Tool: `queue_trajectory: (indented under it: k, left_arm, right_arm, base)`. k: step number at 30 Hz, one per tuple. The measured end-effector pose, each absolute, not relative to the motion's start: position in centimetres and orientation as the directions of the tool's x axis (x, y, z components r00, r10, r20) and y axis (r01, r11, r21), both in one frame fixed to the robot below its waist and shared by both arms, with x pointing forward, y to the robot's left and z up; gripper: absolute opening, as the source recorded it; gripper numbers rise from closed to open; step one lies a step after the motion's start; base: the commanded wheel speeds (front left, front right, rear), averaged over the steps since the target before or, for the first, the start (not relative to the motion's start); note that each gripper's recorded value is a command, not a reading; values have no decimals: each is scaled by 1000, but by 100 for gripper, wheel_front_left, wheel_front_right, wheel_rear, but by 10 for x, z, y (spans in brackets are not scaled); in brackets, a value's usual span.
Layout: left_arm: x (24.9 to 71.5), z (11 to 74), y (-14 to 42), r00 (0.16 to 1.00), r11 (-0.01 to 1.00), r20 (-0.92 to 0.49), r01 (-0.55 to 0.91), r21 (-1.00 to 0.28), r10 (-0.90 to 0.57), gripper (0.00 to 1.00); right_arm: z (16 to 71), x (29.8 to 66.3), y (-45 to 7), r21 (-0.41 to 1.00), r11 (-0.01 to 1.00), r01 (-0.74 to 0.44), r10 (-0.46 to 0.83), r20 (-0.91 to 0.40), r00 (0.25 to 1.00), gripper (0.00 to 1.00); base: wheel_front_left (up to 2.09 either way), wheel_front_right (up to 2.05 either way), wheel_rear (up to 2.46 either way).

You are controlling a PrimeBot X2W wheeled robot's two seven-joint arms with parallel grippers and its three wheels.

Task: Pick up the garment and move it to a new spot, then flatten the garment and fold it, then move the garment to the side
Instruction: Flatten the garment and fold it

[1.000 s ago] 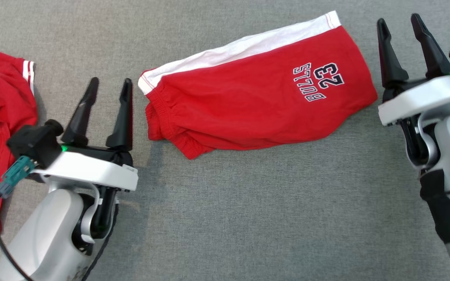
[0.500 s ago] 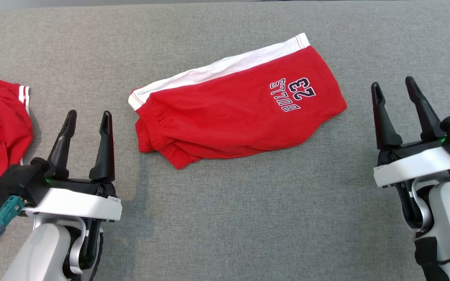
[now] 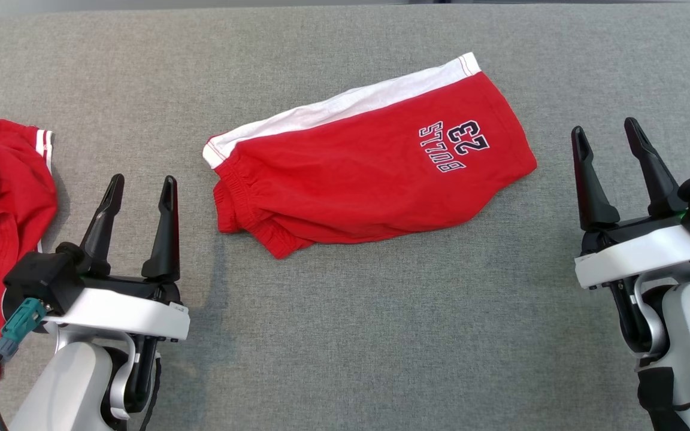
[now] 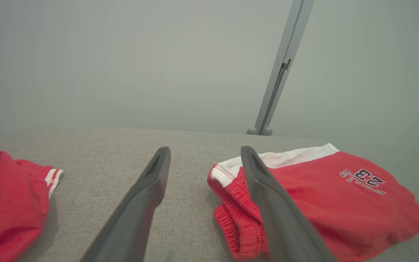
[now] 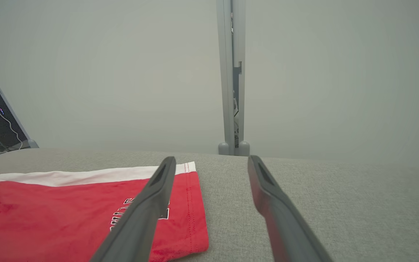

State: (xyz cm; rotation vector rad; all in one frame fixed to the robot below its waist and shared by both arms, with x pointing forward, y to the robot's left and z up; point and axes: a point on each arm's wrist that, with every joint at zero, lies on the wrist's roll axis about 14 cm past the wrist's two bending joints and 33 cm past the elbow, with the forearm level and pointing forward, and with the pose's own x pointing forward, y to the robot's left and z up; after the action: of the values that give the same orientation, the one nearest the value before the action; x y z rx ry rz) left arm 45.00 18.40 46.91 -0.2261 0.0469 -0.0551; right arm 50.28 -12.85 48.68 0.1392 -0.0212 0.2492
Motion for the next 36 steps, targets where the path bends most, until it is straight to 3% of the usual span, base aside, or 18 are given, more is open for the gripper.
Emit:
queue_trajectory:
  k: [12,22,29,30,32,33,36]
  left_arm:
    - [460,469,196,999,983,-30,30,-180,-36,100]
    - [459,453,214,998,981,-65,-33,-191,20,100]
    - [459,444,217,996,982,-82,-45,-182,31,100]
    - [460,443,217,996,983,-83,-43,-179,29,100]
    - [460,441,217,996,984,-86,-41,-175,26,100]
    - [461,441,216,996,984,-86,-38,-175,23,100]
    - [463,441,212,997,985,-81,-25,-174,11,100]
  right_arm:
    - [477,538,-118,97,952,-291,293,-6,956,100]
    - [388,549,-75,149,920,-362,388,-237,891,100]
    - [358,556,-65,191,917,-351,395,-310,865,100]
    - [357,555,-63,197,915,-352,399,-315,861,56]
    - [356,556,-61,211,912,-351,404,-326,855,7]
    - [356,555,-60,216,911,-351,407,-330,852,0]
    - [358,553,-56,240,904,-353,419,-340,842,0]
  base:
    - [0,0,0]
    - [0,0,0]
    - [0,0,0]
    - [0,0,0]
    - [0,0,0]
    - [0,0,0]
    - [0,0,0]
